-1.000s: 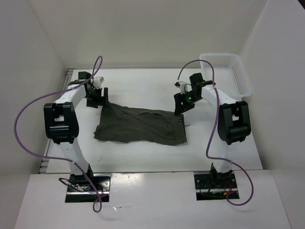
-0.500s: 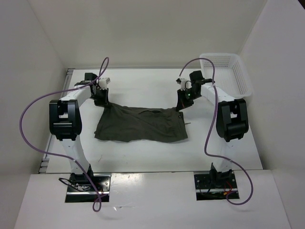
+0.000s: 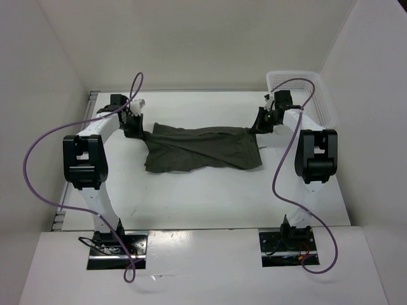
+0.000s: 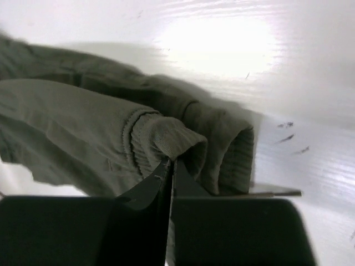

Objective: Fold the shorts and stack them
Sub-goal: Fold the shorts

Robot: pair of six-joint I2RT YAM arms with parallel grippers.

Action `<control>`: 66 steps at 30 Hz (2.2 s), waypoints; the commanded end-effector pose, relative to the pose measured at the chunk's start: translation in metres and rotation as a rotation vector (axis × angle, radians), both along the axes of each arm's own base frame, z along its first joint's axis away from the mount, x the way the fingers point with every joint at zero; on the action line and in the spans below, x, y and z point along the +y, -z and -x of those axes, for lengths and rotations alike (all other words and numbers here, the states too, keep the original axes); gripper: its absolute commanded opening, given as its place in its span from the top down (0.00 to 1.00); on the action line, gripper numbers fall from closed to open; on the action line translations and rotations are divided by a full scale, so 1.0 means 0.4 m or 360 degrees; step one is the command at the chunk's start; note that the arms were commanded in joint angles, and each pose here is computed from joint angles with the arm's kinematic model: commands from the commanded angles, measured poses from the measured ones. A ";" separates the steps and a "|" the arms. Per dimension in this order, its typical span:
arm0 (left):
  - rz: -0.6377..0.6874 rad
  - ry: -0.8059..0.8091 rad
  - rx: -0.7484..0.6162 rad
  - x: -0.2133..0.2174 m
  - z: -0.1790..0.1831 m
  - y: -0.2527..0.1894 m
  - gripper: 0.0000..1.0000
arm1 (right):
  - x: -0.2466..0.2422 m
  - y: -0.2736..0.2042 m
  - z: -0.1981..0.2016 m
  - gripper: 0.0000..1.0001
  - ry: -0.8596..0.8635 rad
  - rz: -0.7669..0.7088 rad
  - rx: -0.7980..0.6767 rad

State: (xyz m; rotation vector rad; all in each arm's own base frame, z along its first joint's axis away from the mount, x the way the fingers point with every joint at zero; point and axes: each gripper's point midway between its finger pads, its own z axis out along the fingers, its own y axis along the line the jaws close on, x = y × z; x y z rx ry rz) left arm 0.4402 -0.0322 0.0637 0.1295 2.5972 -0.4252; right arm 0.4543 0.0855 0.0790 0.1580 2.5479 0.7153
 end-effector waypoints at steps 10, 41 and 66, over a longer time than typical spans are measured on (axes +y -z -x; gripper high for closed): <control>-0.0023 0.0102 -0.0218 -0.067 -0.104 -0.130 0.36 | -0.106 -0.106 -0.102 0.27 0.0097 0.0390 -0.0339; 0.0253 0.0262 0.0478 -0.169 0.284 0.080 0.81 | 0.182 0.055 -0.087 0.53 -0.1060 0.0938 -0.0518; -0.0065 0.0136 0.0403 -0.075 0.326 -0.004 0.46 | 0.142 -0.162 -0.184 0.01 -0.0659 0.0908 -0.0754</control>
